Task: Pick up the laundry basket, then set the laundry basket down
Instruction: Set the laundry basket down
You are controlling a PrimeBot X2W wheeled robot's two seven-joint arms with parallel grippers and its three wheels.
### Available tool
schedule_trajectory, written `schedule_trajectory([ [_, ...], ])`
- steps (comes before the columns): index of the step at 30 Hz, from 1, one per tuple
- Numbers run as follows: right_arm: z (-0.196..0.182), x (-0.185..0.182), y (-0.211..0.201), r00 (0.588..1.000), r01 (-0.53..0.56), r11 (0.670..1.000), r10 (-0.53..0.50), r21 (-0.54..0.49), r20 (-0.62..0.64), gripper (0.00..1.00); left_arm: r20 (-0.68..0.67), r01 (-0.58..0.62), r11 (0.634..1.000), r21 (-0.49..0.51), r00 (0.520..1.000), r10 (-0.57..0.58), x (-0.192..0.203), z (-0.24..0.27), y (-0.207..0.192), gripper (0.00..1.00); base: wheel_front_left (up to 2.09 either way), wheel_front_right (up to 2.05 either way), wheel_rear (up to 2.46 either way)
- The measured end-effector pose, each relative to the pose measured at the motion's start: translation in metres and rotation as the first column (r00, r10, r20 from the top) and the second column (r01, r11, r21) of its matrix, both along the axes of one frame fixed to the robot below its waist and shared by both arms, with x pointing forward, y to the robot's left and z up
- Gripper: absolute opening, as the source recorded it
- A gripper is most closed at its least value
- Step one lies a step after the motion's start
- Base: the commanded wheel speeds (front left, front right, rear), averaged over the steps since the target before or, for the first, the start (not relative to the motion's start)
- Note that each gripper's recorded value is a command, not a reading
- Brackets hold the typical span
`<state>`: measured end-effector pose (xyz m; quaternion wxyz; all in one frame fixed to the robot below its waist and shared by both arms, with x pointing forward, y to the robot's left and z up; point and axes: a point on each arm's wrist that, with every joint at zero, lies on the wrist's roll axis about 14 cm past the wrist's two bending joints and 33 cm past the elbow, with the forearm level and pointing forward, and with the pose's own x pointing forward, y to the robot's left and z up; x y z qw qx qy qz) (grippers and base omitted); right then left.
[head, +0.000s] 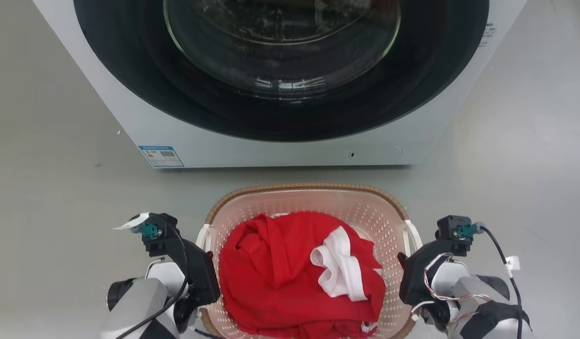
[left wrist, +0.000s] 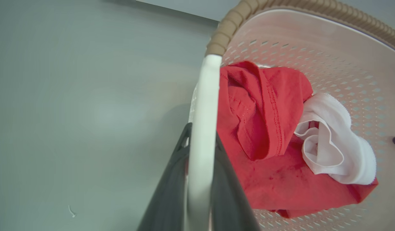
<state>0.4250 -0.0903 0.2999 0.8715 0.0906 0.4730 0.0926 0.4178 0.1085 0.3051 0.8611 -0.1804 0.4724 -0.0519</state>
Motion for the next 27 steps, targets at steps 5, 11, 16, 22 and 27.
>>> schedule_trajectory([
  [5, -0.01, 0.021, 0.002, 1.0, -0.002, 1.0, 0.002, -0.012, 0.018, 0.0, 0.015, -0.006, 1.0, 0.007, 1.0, 0.006, 0.019, -0.011, 0.003, 0.0, 0.0, 0.0, 0.0],
  [11, -0.024, 0.044, 0.001, 0.999, -0.004, 1.0, 0.005, -0.026, 0.038, 0.0, 0.034, -0.006, 1.0, 0.018, 0.999, 0.005, 0.041, -0.027, 0.004, 0.0, 0.0, 0.0, 0.0],
  [16, -0.041, 0.058, 0.001, 0.999, -0.004, 0.999, 0.006, -0.036, 0.04, 0.0, 0.047, 0.001, 1.0, 0.03, 0.999, -0.002, 0.058, -0.042, 0.005, 0.0, 0.0, 0.0, 0.0],
  [22, -0.058, 0.071, -0.001, 0.999, 0.002, 0.999, 0.0, -0.05, 0.048, 0.0, 0.061, 0.004, 0.999, 0.042, 0.998, -0.007, 0.072, -0.06, 0.006, 0.0, 0.0, 0.0, 0.0],
  [27, -0.078, 0.077, -0.003, 0.999, 0.004, 0.998, -0.002, -0.062, 0.041, 0.0, 0.059, 0.005, 0.999, 0.048, 0.998, -0.008, 0.078, -0.08, 0.004, 0.0, 0.0, 0.0, 0.0],
])
